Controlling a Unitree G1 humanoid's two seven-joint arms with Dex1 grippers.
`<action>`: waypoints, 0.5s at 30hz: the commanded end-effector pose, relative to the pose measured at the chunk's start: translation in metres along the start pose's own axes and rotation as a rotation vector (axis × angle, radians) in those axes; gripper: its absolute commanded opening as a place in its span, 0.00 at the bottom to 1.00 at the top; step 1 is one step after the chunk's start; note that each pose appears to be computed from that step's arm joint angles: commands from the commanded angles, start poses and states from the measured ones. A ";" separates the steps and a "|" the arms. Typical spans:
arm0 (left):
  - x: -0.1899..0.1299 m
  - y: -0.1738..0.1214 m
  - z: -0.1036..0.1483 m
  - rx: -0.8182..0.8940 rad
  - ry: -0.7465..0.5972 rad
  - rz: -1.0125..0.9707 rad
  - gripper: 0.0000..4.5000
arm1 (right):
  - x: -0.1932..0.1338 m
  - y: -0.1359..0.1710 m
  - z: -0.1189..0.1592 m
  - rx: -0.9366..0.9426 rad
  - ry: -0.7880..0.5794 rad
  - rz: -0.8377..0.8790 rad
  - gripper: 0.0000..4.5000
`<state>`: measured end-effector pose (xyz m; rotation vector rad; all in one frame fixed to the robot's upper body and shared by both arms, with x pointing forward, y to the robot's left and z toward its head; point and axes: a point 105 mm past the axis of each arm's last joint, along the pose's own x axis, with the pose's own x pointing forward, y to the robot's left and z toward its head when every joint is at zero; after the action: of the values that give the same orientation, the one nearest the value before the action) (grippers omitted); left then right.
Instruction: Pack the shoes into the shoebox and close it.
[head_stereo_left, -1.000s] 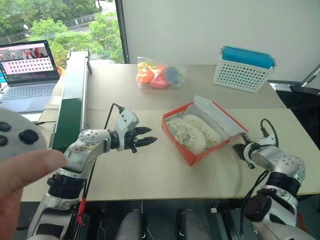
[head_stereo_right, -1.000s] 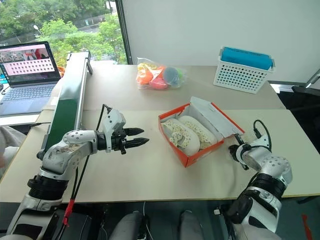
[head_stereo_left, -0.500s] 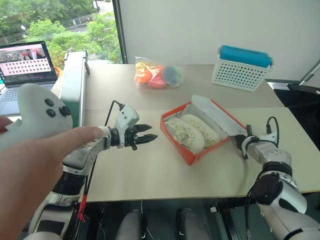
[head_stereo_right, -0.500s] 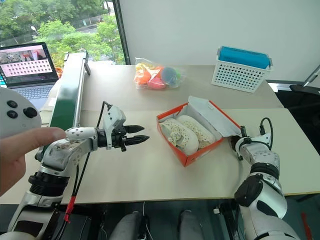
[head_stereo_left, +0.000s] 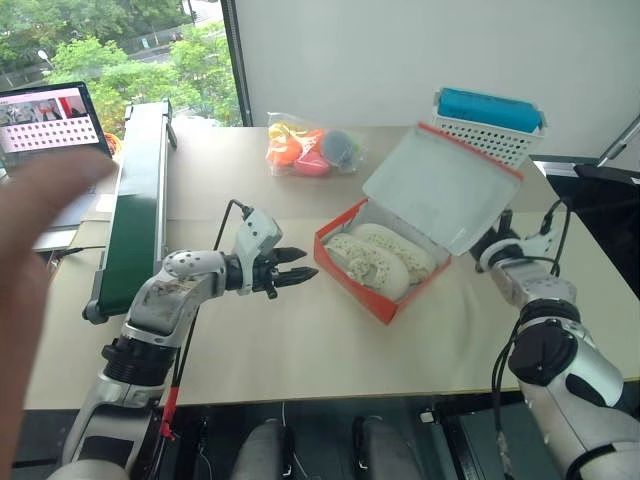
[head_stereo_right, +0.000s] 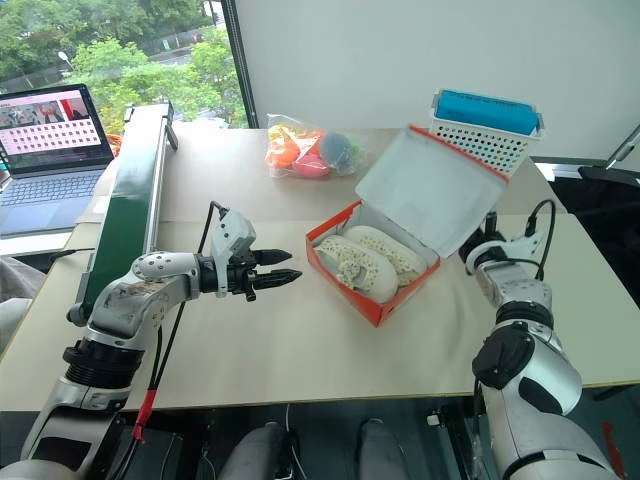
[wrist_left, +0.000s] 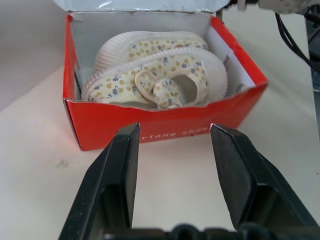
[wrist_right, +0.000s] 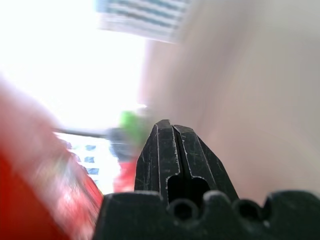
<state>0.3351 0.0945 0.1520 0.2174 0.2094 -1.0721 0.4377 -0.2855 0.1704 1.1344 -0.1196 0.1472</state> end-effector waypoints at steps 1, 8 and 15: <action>0.000 0.001 0.017 0.054 -0.041 -0.004 0.53 | 0.001 0.070 -0.021 -0.267 0.152 0.312 0.01; -0.001 0.002 0.017 0.054 -0.042 0.003 0.53 | -0.047 0.098 -0.102 -0.701 0.588 0.528 0.01; -0.001 0.002 0.017 0.051 -0.044 0.008 0.53 | -0.070 0.042 -0.136 -0.970 0.910 0.350 0.01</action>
<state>0.3383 0.0935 0.1555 0.2219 0.2012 -1.0683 0.3682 -0.1506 0.1434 0.0794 0.3650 0.8017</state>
